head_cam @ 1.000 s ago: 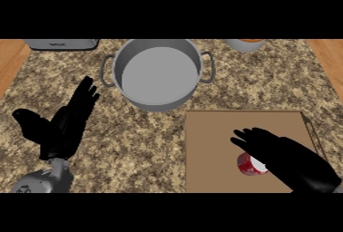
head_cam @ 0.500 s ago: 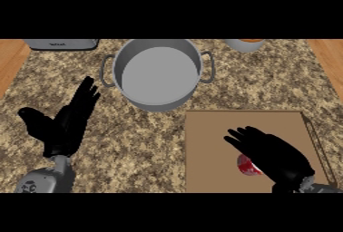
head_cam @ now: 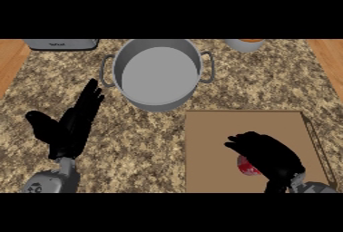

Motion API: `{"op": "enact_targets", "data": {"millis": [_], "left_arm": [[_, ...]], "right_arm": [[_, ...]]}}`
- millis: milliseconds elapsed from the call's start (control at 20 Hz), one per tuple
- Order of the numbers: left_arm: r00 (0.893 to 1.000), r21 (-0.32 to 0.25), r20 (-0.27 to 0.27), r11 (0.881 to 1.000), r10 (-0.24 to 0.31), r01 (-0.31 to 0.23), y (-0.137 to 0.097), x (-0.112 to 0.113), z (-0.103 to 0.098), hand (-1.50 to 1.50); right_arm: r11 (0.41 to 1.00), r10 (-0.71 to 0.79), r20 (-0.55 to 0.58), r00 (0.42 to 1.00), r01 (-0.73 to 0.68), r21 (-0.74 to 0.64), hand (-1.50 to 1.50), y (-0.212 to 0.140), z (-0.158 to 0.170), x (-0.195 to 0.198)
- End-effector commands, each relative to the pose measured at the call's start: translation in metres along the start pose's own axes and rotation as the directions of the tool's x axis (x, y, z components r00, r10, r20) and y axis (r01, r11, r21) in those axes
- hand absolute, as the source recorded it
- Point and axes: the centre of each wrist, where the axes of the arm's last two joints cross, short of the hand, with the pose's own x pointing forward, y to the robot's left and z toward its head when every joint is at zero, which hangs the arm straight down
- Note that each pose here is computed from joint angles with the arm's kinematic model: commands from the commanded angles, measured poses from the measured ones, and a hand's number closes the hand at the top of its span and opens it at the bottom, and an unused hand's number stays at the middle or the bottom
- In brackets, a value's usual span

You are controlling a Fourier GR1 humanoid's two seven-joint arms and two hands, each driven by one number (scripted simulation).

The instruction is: Pick the can from the tray and place it in the pot

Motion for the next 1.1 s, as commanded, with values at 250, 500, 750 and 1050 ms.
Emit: {"op": "enact_targets", "data": {"millis": [250,500,750,1050], "left_arm": [[1.0,0.006,-0.001,1.0,-0.003,0.003,0.001,0.013,0.004,0.0],[1.0,0.011,0.01,1.0,-0.001,0.001,-0.007,0.006,0.014,0.0],[1.0,0.023,-0.014,1.0,-0.005,0.005,0.016,0.002,-0.001,0.0],[1.0,0.024,-0.006,1.0,-0.007,0.007,0.014,0.006,0.0,0.0]], "right_arm": [[0.997,0.003,0.152,0.988,0.008,-0.075,1.5,0.009,-0.022,0.002],[0.996,-0.017,0.159,0.987,0.031,-0.089,1.5,0.001,-0.019,0.009],[0.965,-0.213,-0.11,0.971,0.191,-0.181,1.5,-0.012,-0.026,0.018],[0.84,-0.513,-0.516,0.686,0.277,-0.466,1.5,-0.008,-0.032,0.019]]}}
